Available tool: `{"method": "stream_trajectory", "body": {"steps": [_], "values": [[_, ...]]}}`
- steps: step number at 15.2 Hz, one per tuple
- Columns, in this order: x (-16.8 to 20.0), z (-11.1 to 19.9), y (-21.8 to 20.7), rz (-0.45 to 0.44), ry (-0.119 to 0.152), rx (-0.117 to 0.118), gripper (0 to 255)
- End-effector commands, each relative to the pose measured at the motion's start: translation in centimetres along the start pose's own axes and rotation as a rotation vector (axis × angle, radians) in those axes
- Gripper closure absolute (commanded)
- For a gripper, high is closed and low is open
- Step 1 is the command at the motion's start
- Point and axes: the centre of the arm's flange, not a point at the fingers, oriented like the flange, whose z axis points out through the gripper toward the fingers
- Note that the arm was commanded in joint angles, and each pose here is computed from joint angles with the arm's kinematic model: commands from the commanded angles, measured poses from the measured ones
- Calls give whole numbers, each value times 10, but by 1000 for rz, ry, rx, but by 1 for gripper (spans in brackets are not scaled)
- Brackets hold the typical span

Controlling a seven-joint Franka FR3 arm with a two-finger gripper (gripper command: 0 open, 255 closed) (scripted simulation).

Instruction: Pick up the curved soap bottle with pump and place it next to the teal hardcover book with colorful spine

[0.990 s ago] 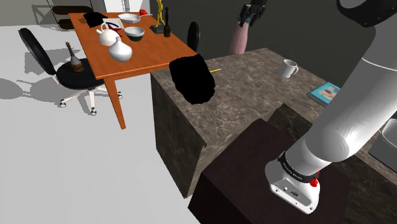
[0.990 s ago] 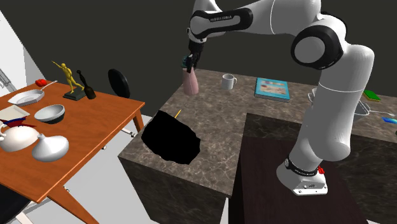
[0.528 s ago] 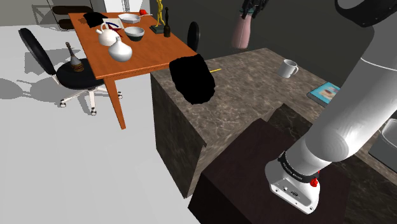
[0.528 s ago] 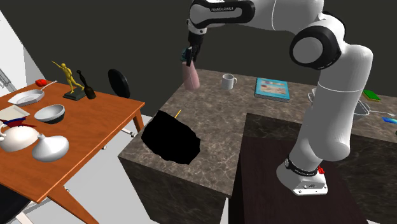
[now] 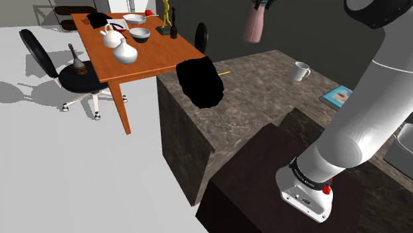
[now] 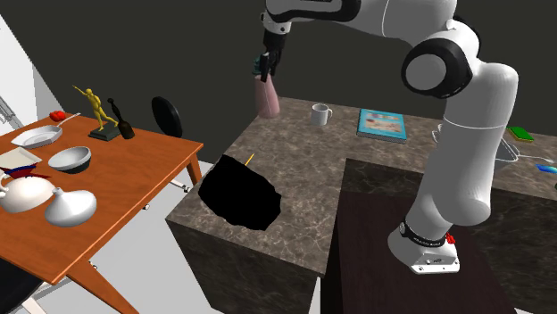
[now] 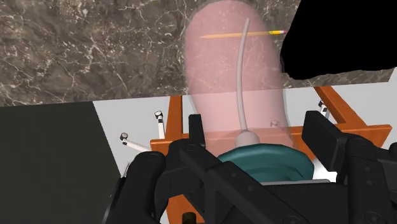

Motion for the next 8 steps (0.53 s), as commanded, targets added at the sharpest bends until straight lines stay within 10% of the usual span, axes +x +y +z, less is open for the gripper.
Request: {"method": "stream_trajectory", "body": {"steps": [1,8], "values": [[2,-10,1,0,0,0,255],[10,-44,1,0,0,0,255]]}}
